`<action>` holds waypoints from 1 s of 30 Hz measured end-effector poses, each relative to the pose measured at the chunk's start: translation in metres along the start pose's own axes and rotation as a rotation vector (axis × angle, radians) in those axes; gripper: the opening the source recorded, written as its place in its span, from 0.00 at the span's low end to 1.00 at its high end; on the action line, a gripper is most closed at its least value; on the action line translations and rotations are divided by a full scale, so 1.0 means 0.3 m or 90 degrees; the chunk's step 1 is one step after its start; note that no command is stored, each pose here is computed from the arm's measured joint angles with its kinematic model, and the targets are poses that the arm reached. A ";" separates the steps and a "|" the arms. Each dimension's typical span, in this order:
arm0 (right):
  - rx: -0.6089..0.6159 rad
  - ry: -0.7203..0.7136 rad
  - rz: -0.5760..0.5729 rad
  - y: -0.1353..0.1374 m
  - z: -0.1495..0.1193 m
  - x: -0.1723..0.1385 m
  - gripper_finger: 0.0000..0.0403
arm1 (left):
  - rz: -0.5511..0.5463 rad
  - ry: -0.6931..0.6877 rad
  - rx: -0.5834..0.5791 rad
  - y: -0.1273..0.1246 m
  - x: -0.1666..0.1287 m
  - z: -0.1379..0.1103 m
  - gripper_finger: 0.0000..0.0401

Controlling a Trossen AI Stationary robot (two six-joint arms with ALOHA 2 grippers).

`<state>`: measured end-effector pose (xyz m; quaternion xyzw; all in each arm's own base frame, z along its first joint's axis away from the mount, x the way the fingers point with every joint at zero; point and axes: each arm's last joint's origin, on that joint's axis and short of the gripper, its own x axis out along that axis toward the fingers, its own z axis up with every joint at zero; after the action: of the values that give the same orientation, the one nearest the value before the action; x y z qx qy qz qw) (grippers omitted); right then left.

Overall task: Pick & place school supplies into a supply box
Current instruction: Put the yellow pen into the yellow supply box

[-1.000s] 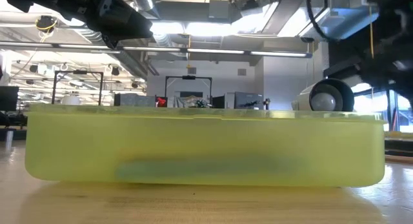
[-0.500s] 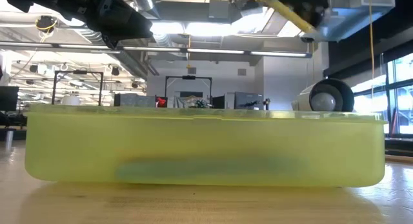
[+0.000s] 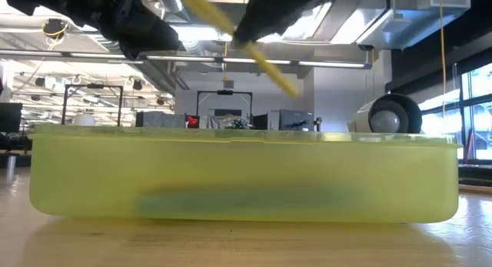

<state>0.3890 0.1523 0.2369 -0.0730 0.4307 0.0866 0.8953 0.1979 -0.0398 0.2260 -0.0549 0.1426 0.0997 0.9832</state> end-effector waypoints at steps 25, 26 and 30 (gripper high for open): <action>-0.010 0.133 0.013 -0.031 -0.113 0.265 0.12 | 0.002 0.013 0.004 0.001 0.000 -0.007 0.29; -0.006 0.132 0.013 -0.030 -0.113 0.265 0.12 | 0.002 0.013 0.005 0.002 0.000 -0.007 0.29; -0.008 0.132 0.013 -0.030 -0.113 0.265 0.13 | 0.002 0.013 0.004 0.002 0.000 -0.007 0.29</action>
<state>0.4141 0.1438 0.1541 -0.0825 0.5214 0.0902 0.8445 0.1972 -0.0397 0.2239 -0.0523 0.1532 0.1004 0.9817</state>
